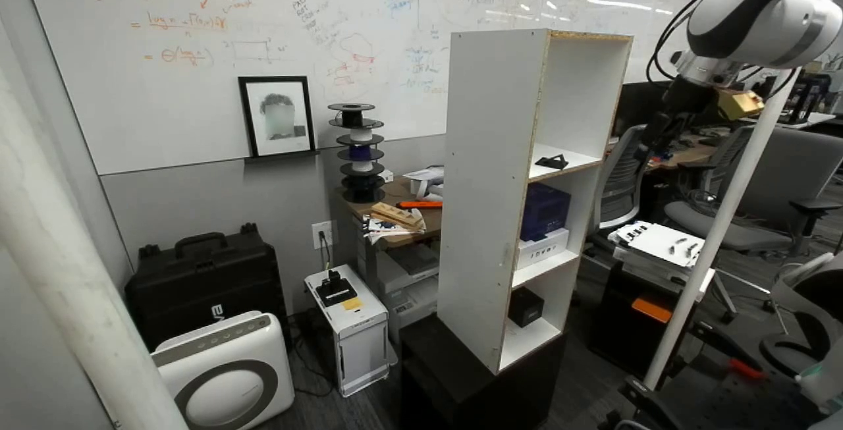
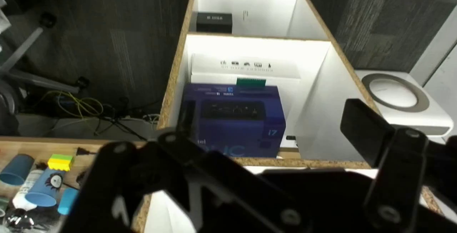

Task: Pick up the black object from the shelf and put it on top of the cabinet

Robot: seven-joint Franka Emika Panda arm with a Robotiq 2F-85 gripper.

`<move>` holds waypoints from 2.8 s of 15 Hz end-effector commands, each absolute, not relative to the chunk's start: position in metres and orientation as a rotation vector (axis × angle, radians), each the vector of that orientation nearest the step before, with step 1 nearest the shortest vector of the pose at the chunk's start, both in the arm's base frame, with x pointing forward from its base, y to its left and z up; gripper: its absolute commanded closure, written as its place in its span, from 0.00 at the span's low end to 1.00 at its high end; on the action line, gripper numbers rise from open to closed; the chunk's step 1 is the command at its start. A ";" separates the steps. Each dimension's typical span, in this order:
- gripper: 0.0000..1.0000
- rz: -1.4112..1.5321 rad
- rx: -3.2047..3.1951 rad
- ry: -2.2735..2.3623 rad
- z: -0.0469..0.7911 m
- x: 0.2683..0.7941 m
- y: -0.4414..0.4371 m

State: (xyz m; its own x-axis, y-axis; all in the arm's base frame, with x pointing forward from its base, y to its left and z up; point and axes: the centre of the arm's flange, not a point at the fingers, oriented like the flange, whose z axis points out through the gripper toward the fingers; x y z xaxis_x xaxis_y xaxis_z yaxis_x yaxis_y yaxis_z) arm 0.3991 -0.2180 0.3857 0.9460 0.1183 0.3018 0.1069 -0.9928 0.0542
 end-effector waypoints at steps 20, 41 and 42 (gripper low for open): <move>0.00 0.969 3.086 0.205 0.322 0.548 -0.204; 0.75 0.957 3.019 0.189 0.358 0.533 -0.201; 0.75 0.949 3.025 0.174 0.361 0.526 -0.202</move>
